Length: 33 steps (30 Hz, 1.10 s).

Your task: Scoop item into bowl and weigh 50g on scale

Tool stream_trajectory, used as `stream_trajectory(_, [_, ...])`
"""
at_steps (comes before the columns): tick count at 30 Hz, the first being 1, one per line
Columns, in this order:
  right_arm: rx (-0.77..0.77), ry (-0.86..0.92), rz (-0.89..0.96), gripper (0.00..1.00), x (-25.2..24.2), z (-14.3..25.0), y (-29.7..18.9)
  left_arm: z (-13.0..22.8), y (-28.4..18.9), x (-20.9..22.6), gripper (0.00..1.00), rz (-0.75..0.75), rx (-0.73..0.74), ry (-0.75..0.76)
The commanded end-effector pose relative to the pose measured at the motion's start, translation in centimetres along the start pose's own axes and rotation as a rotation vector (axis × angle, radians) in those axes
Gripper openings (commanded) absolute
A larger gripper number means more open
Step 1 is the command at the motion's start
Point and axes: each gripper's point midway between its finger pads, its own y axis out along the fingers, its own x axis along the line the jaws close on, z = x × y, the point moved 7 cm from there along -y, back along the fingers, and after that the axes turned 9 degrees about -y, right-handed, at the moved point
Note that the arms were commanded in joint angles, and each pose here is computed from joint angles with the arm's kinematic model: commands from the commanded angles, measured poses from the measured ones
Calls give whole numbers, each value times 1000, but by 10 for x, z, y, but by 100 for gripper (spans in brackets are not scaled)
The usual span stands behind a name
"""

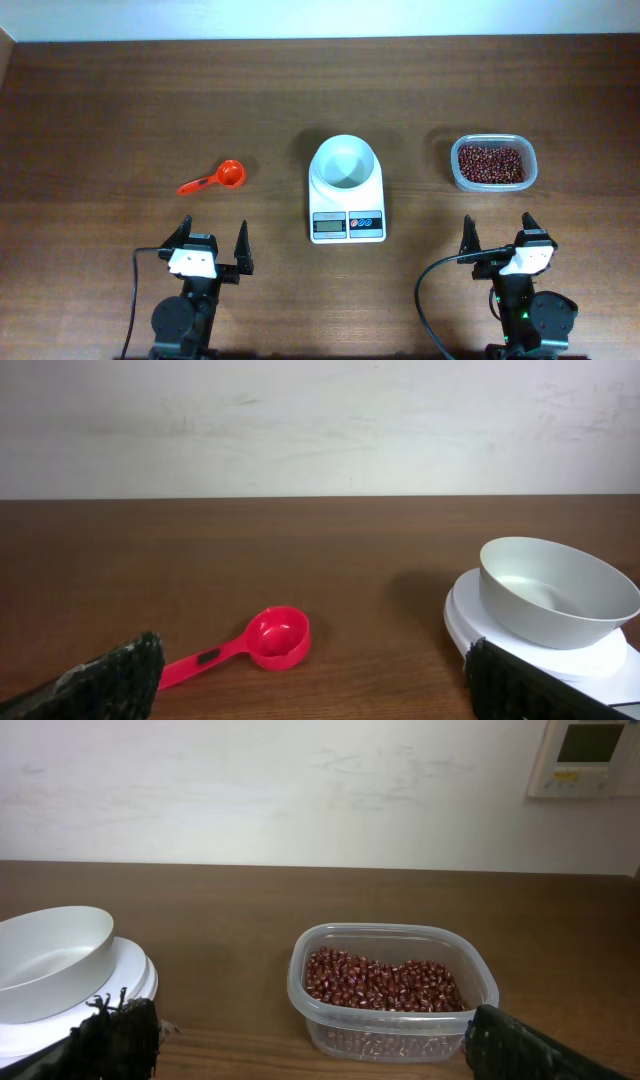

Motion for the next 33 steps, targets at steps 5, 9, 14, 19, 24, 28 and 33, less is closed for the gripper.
stream_trajectory(5, [5, 3, -1, 99, 1, 2, 0, 2, 0, 0, 99, 0, 6, 16])
stream_trajectory(9, [5, 3, -1, 99, 1, 2, 0, 2, 0, 0, 99, 0, 6, 16])
stream_trajectory(14, [5, 3, -1, 99, 1, 2, 0, 2, 0, 0, 99, 0, 6, 16])
stream_trajectory(19, [5, 3, -1, 99, 1, 2, 0, 1, 0, 2, 99, -22, 2, 16])
stream_trajectory(24, [5, 3, -1, 99, 1, 2, 0, 1, 0, 2, 99, -22, 2, 16])
stream_trajectory(28, [5, 3, -1, 99, 1, 2, 0, -4, 0, 5, 99, -58, -28, 20])
stream_trajectory(33, [5, 3, -1, 99, 1, 2, 0, -19, -2, 0, 99, -23, -100, 18])
